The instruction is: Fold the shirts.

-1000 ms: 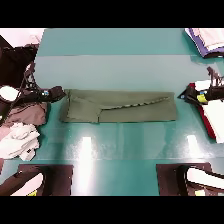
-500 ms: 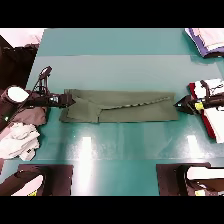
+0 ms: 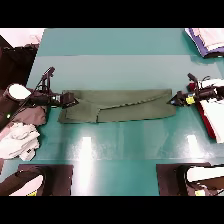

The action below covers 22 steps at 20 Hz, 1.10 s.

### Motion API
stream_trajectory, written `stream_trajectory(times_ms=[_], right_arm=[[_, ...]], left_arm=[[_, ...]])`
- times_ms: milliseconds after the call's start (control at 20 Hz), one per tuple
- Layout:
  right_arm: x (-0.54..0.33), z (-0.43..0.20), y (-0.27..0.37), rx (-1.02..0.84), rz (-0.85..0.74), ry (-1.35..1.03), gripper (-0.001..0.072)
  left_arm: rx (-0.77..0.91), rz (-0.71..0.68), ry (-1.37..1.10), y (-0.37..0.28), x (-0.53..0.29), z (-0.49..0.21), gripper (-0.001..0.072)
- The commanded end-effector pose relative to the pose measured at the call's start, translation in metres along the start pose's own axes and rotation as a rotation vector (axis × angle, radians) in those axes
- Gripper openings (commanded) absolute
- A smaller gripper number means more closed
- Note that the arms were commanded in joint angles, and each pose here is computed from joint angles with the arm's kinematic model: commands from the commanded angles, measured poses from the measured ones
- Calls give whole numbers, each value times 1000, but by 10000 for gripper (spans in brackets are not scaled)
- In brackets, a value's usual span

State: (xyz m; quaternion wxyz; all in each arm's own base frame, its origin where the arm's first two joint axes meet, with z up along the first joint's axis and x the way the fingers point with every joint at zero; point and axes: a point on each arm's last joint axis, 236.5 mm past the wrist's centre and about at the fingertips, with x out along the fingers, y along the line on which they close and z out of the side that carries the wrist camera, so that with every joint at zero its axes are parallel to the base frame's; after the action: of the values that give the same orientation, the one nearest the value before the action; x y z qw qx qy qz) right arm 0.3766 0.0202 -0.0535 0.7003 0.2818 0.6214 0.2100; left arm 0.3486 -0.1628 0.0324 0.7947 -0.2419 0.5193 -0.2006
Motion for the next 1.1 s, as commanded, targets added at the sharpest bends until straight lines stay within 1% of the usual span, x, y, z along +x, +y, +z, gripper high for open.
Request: stream_trajectory(times_ms=[0,250,450,550,700,800,1050], right_arm=[[-21,13,41,-121,-1,-37,15],[-68,35,139,-282,-13,-142,14],[-73,29,217,-399,19,-137,14],[-69,23,251,-470,38,-137,13],[-65,14,295,-564,67,-153,13],[-63,8,316,-613,83,-158,13],[-58,-1,343,-668,110,-169,13]], left_arm=[[6,-37,42,-17,17,7,27],[180,-102,152,-87,97,5,28],[270,-140,263,-127,169,-16,28],[287,-142,305,-131,196,-28,27],[271,-125,362,-120,218,-41,28],[289,-103,364,-112,220,-41,28],[351,-102,365,-121,205,-24,27]])
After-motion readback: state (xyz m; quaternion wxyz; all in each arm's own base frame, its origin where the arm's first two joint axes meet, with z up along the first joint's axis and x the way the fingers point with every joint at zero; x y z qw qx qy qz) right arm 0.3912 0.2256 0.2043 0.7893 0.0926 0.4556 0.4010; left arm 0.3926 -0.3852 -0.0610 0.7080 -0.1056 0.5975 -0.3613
